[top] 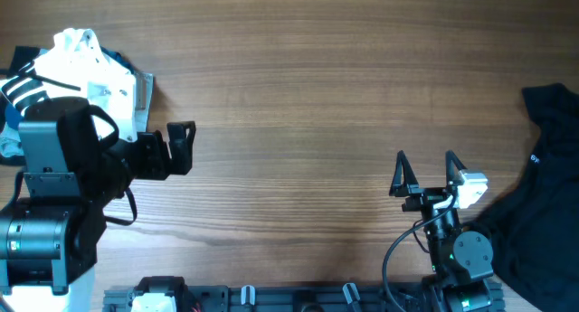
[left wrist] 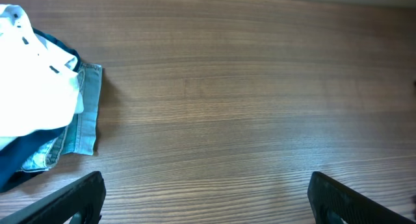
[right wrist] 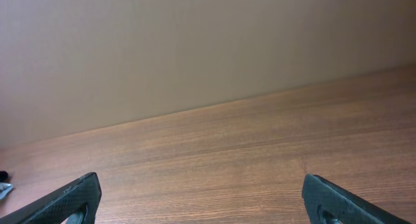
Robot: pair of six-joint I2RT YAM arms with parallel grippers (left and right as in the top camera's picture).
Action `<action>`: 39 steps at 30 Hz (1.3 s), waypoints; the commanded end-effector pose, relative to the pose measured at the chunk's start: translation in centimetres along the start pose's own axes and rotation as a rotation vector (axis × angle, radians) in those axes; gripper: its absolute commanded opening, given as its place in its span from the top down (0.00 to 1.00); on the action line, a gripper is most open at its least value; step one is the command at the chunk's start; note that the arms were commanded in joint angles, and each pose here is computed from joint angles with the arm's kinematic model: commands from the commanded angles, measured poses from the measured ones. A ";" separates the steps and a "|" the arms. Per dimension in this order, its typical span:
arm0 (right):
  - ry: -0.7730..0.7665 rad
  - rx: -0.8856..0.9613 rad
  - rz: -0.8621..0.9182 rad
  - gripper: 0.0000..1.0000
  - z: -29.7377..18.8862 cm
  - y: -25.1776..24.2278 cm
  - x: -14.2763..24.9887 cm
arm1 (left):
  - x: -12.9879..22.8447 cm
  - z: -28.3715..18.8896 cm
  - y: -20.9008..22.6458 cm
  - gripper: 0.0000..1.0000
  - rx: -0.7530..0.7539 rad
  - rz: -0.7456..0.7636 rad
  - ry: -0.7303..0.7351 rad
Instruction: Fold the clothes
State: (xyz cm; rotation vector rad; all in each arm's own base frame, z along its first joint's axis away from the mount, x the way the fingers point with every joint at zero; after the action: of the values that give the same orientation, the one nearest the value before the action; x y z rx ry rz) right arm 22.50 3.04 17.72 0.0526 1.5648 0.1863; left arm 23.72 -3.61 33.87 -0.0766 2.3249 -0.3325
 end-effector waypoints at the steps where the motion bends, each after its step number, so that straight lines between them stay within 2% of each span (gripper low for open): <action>1: -0.009 -0.012 -0.011 0.00 0.0 0.1 -0.2 | 0.0 0.0 0.0 0.00 -0.005 0.001 0.001; 18: -0.009 -0.012 -0.011 0.00 0.0 0.1 -0.2 | 0.0 0.2 0.1 0.00 -0.008 0.000 0.007; 23: -0.009 -0.012 -0.011 0.00 0.0 0.1 -0.2 | -0.8 0.2 0.3 0.00 -0.024 0.009 -0.033; 26: -0.009 -0.012 -0.011 0.01 0.0 0.1 -0.2 | -2.4 0.1 0.3 0.00 -0.031 0.033 -0.102; 32: -0.009 -0.012 -0.011 0.01 0.0 0.1 -0.2 | -5.3 -2.0 -0.3 0.00 -0.019 0.168 -0.340; 35: -0.009 -0.012 -0.011 0.00 0.0 0.1 -0.2 | -5.1 -2.8 0.0 0.00 -0.025 0.184 -0.423; 39: -0.009 -0.012 -0.011 0.00 0.0 0.1 -0.2 | -3.1 -2.6 0.3 0.00 -0.012 0.204 -0.512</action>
State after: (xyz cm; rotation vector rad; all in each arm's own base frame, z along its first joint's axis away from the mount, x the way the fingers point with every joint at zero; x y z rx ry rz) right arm 22.50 3.04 17.72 0.0526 1.5648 0.1863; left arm 25.10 -2.48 39.75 0.0407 1.8341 -0.2012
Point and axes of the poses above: each gripper's point midway between its finger pads, its own z axis out along the fingers, its own y axis along the line the jaws close on, x = y × z, the point moved 2 cm from there along -z, back along the fingers, and after that the axes turned 6 degrees about -z, right-handed, at the moved point
